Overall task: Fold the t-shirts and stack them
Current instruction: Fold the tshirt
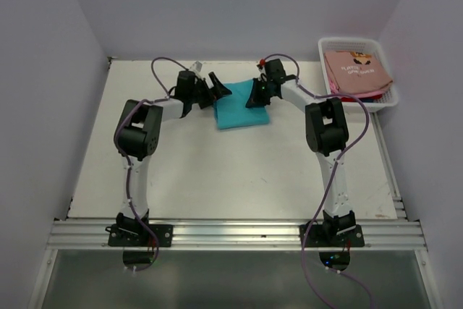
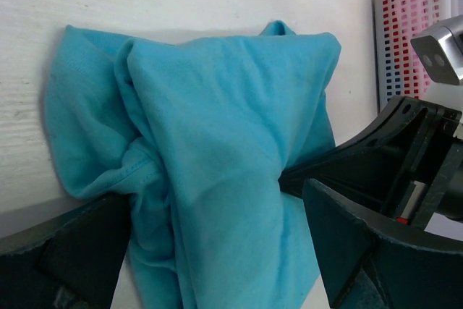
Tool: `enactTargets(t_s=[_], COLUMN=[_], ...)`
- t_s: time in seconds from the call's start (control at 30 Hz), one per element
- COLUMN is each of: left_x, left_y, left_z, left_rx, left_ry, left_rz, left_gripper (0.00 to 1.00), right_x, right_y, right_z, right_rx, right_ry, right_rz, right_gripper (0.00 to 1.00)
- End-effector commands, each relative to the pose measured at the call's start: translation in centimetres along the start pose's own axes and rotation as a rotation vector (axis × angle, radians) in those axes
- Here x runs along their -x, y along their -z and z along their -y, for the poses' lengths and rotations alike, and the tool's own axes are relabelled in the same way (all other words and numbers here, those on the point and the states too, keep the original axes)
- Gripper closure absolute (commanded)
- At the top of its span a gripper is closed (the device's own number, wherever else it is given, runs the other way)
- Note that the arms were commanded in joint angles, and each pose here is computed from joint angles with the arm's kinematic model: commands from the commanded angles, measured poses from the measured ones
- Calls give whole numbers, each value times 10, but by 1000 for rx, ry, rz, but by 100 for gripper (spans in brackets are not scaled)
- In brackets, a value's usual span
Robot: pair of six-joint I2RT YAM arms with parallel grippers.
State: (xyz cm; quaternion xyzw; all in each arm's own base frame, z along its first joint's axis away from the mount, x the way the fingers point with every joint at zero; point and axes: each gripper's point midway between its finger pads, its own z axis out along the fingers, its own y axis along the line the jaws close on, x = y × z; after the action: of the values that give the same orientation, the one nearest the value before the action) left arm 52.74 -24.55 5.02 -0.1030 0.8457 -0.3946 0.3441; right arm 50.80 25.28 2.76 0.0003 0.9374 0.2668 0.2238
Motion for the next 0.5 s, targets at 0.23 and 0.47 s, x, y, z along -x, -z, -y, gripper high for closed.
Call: enactTargets(t_s=[0.23,0.47], left_x=[-84,-84], left_y=[-20,-28], left_z=[-24,-14], left_rx=[8,-49], left_ry=[116,127], left_rz=[-197,-211], left_gripper=[3,60], right_x=[-19,-23], right_y=[4,10], right_z=[13,8], right_rx=[-48,-27], right_ry=[-20,-10], right_rz=[-32,-33], right_gripper=[100,100])
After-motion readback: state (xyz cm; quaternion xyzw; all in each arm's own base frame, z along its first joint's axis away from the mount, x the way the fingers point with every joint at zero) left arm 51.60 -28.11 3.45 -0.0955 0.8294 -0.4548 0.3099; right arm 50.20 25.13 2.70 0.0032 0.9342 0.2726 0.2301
